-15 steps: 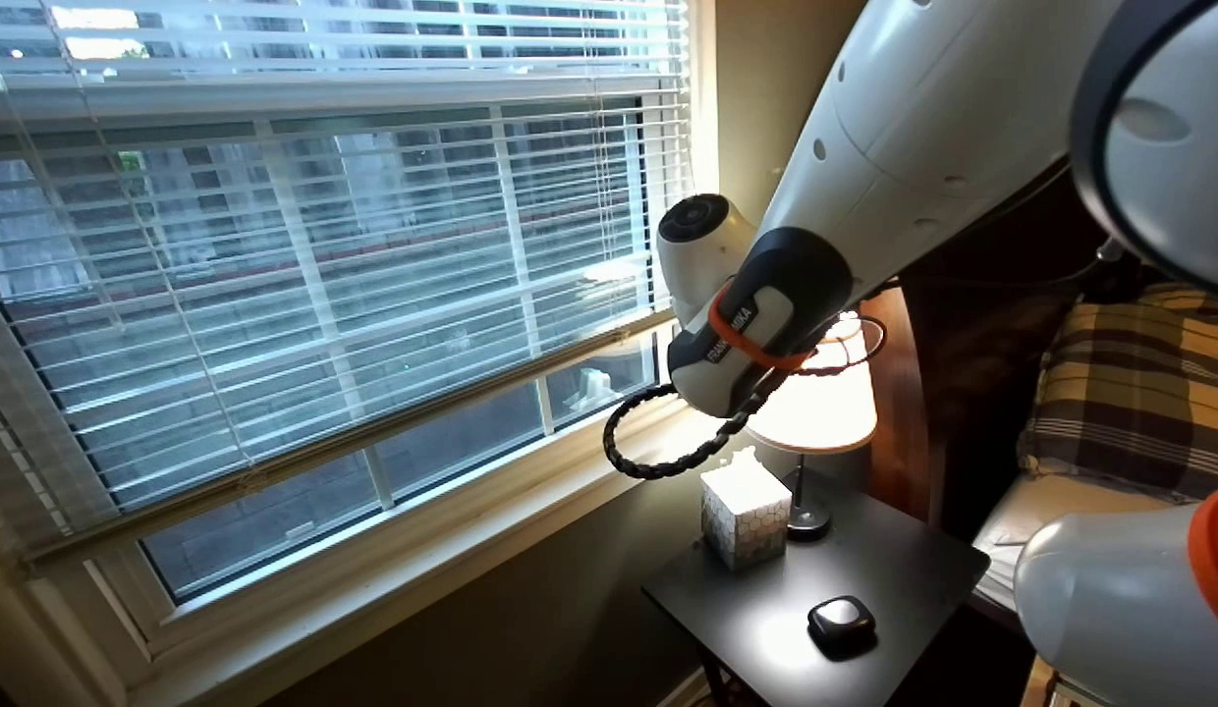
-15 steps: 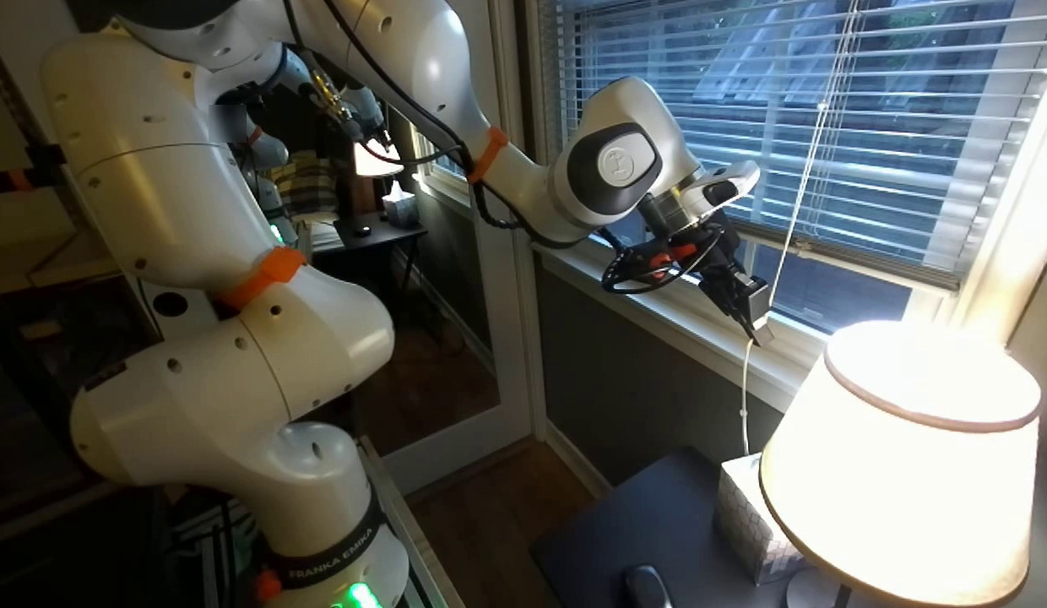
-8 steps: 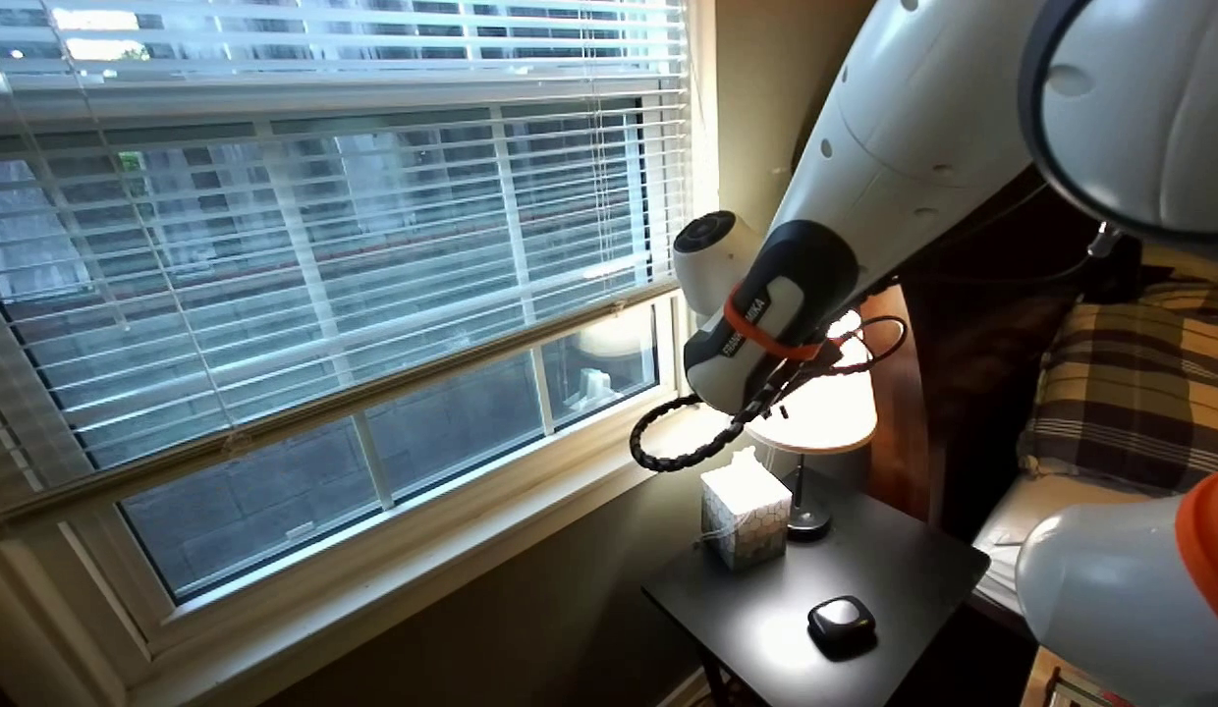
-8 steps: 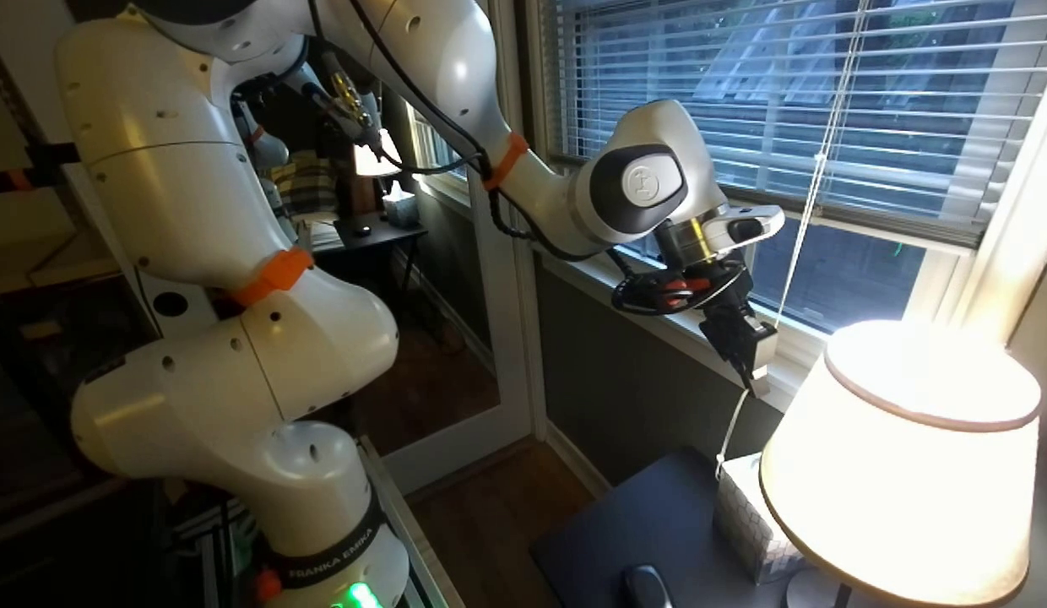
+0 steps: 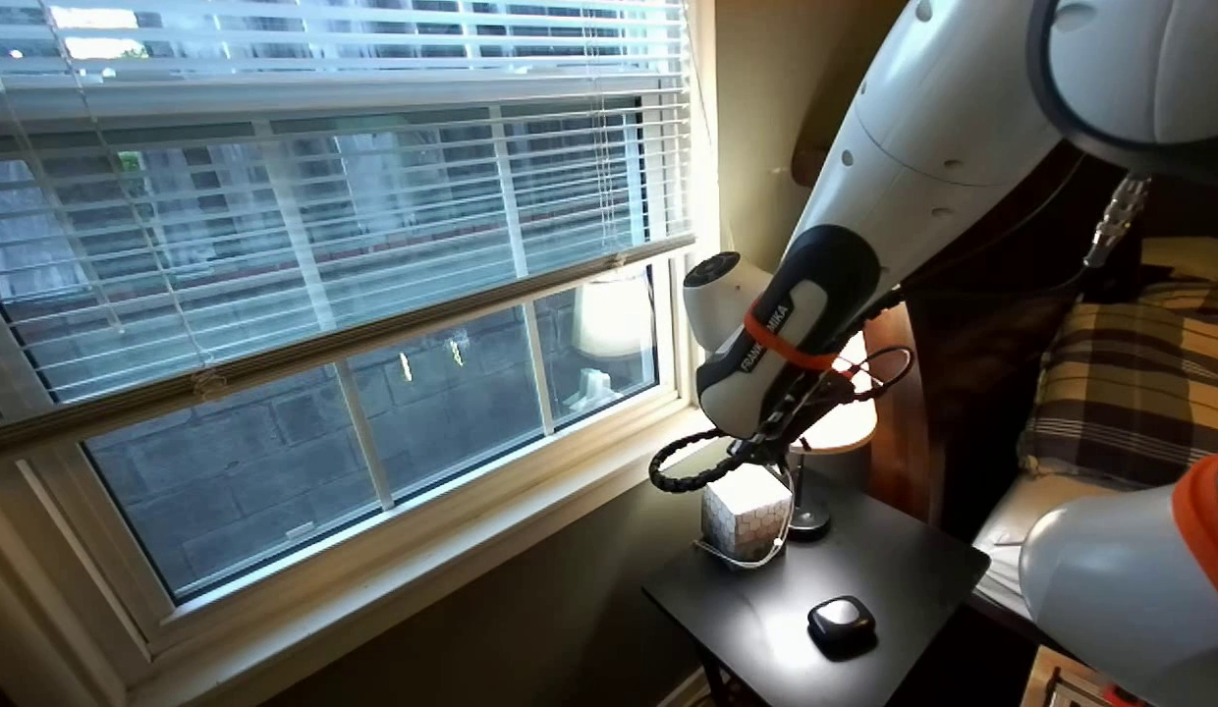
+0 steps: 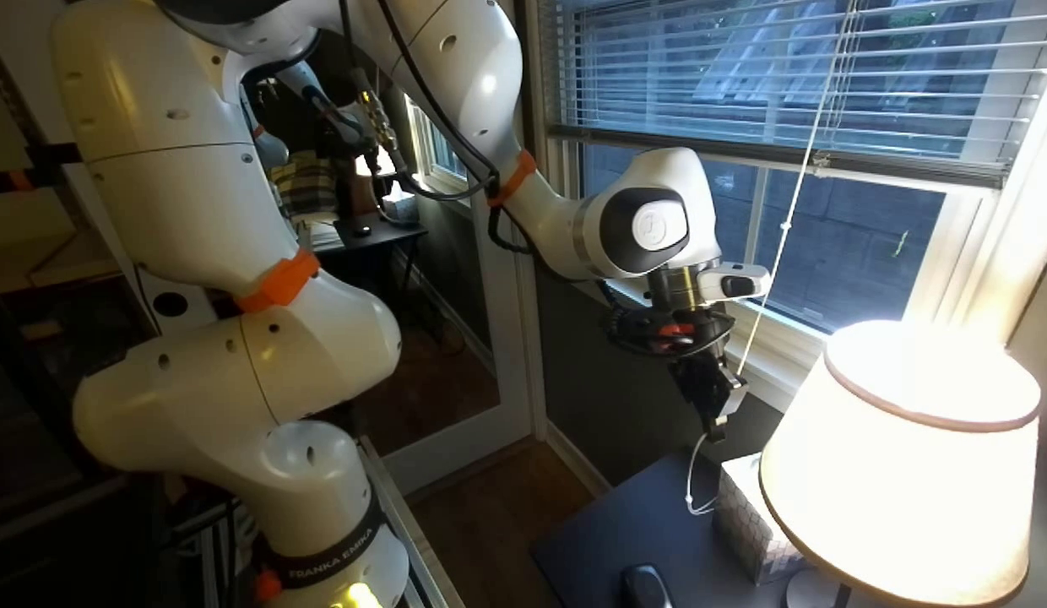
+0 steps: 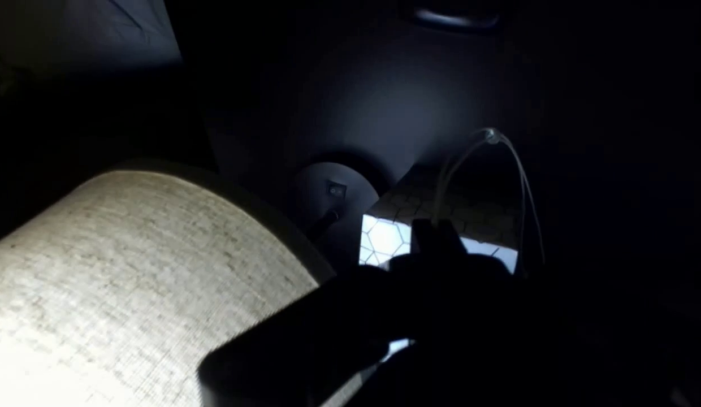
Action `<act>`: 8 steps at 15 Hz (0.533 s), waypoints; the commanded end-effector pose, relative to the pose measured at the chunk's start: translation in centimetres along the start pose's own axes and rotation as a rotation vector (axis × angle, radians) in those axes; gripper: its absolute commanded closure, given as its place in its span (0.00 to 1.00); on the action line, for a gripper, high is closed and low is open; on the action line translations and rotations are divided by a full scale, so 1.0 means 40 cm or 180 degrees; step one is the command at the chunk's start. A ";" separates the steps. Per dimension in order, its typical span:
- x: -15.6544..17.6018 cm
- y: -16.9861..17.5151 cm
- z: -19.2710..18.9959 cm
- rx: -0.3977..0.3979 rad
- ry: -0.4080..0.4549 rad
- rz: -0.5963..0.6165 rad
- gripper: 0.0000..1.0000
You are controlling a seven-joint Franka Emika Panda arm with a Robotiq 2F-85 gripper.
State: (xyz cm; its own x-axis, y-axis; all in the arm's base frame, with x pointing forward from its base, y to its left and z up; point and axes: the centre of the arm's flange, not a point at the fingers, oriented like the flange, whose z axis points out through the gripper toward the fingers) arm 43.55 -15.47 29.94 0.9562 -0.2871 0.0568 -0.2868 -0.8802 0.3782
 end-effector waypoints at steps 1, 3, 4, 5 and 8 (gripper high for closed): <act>-0.031 -0.024 0.131 0.0139 -0.0522 -0.0164 1.00; -0.046 -0.020 0.154 0.0122 -0.0678 -0.0186 1.00; -0.052 -0.018 0.161 0.0119 -0.0749 -0.0198 1.00; -0.057 -0.017 0.169 0.0115 -0.0799 -0.0202 1.00; -0.054 -0.013 0.157 0.0145 -0.0836 -0.0199 0.72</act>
State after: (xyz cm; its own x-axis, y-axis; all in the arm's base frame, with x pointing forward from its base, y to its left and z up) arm 40.90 -16.30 27.08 0.9378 -0.3167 -0.1424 -0.2441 -0.8929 0.3784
